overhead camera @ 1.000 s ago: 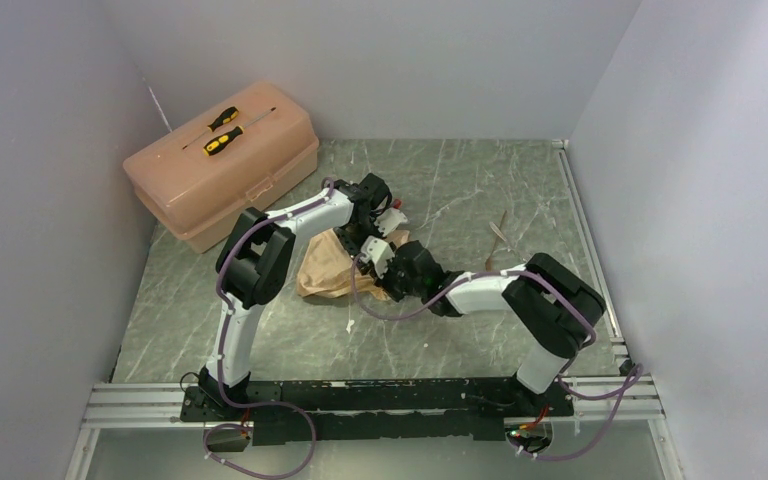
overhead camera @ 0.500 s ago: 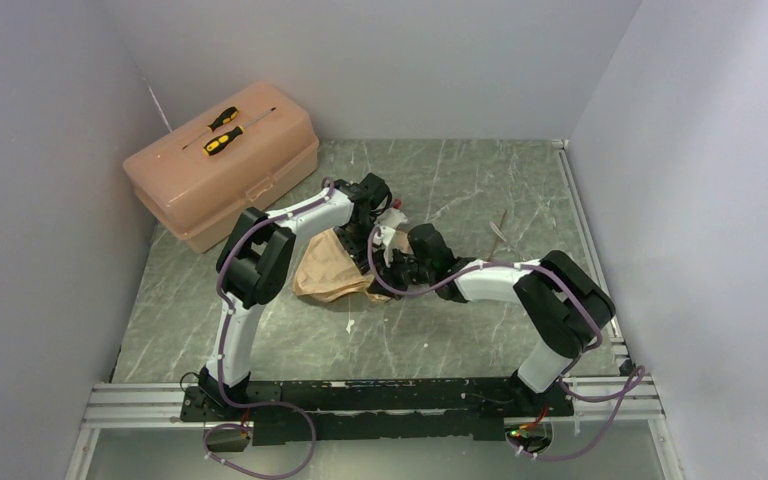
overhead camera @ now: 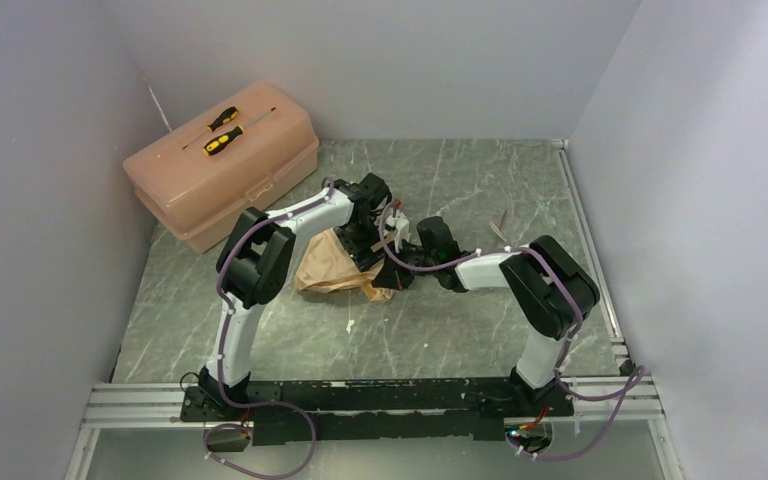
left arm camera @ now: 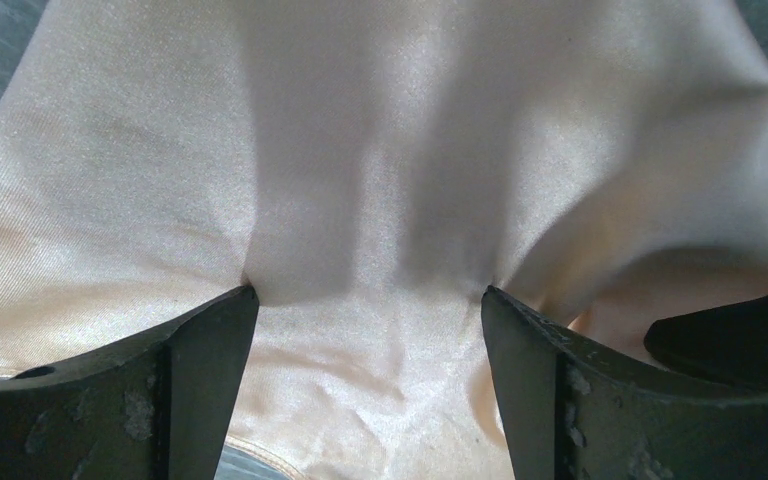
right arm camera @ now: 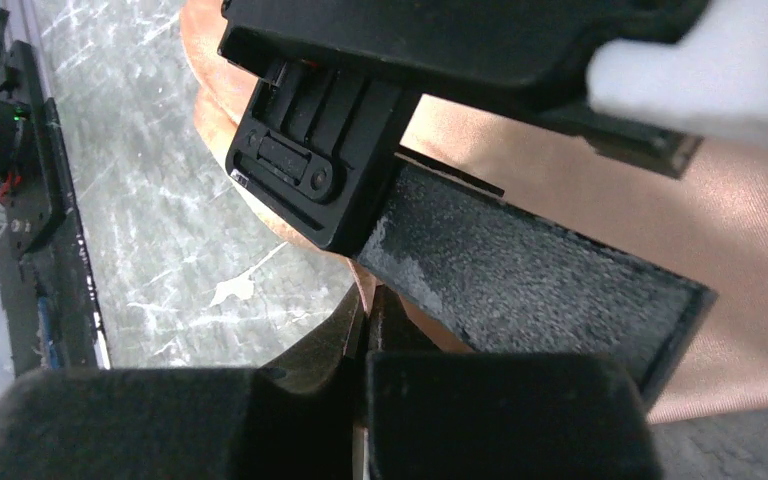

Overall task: Fold the napkin into a case and place the utensils inside
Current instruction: Fold the napkin at the center of the board.

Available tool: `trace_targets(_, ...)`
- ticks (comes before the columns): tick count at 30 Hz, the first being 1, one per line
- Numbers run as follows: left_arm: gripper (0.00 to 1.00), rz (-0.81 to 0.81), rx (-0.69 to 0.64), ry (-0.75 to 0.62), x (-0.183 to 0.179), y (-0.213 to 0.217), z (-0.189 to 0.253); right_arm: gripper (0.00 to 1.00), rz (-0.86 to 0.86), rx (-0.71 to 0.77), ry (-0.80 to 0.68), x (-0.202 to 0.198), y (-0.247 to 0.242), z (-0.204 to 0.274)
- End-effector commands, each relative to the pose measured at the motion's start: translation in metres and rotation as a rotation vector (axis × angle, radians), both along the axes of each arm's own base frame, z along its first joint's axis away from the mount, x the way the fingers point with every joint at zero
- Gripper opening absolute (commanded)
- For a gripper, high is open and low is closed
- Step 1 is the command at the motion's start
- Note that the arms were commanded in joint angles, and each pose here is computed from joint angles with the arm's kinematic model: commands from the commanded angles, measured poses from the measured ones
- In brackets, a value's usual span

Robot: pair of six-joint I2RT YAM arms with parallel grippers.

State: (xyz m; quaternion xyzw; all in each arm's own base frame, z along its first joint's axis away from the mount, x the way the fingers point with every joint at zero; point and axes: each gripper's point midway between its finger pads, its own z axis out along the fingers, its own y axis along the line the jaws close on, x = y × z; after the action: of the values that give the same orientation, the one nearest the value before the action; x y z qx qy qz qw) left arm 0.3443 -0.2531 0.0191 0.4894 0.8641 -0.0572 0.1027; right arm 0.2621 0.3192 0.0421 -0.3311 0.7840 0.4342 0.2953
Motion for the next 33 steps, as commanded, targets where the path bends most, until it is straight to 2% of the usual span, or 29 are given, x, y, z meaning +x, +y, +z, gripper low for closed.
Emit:
trace_targets(1, 0.89, -0.016, 0.000, 0.112, -0.017, 0.000, -0.029, 0.00, -0.042, 0.066, 0.016, 0.022, 0.006, 0.017)
trace_targets(9, 0.89, -0.024, 0.004, 0.111, -0.019, 0.003, -0.030, 0.00, -0.083, 0.008, 0.151, 0.026, 0.005, -0.009)
trace_targets(15, 0.93, -0.014, -0.022, 0.089, -0.018, 0.000, -0.016, 0.00, -0.137, -0.038, 0.216, 0.023, -0.004, -0.028)
trace_targets(27, 0.94, -0.047, -0.066, 0.011, -0.008, -0.003, 0.037, 0.00, -0.152, -0.108, 0.312, 0.012, -0.020, -0.055)
trace_targets(33, 0.94, -0.075, -0.078, -0.030, -0.013, 0.008, 0.073, 0.00, -0.162, -0.095, 0.375, 0.010, -0.027, -0.063)
